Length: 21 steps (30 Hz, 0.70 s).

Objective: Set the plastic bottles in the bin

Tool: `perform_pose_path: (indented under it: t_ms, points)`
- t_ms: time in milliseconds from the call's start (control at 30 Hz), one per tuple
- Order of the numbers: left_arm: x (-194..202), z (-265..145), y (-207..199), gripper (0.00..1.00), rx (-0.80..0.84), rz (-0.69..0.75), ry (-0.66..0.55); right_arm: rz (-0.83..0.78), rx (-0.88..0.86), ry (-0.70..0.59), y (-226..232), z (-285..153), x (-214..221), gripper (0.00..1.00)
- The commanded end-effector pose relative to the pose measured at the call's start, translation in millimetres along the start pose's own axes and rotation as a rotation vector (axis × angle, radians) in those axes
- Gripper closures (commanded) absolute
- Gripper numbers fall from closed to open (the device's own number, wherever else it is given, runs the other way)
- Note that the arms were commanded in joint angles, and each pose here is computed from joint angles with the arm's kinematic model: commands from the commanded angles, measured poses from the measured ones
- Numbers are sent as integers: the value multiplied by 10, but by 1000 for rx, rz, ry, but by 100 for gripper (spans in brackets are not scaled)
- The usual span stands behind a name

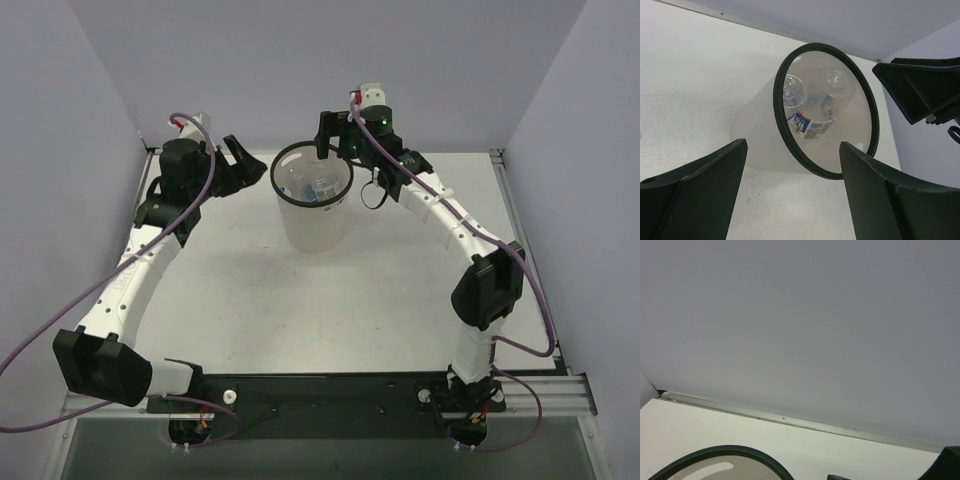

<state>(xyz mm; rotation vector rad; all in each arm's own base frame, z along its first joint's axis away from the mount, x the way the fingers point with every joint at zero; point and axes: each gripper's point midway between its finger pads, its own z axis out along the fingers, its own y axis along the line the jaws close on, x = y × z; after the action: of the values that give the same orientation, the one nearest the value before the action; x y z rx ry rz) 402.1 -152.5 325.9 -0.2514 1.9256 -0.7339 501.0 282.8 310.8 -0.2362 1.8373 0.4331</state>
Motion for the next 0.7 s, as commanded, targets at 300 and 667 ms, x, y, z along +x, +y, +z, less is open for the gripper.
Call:
perform_pose_path:
  t_ms: [300, 667]
  points:
    - [197, -590, 5, 14, 8, -42, -28, 120, 52, -57, -129, -1580, -219, 0]
    - [868, -1105, 183, 14, 21, -122, 63, 345, 236, 103, -566, -2880, 749, 0]
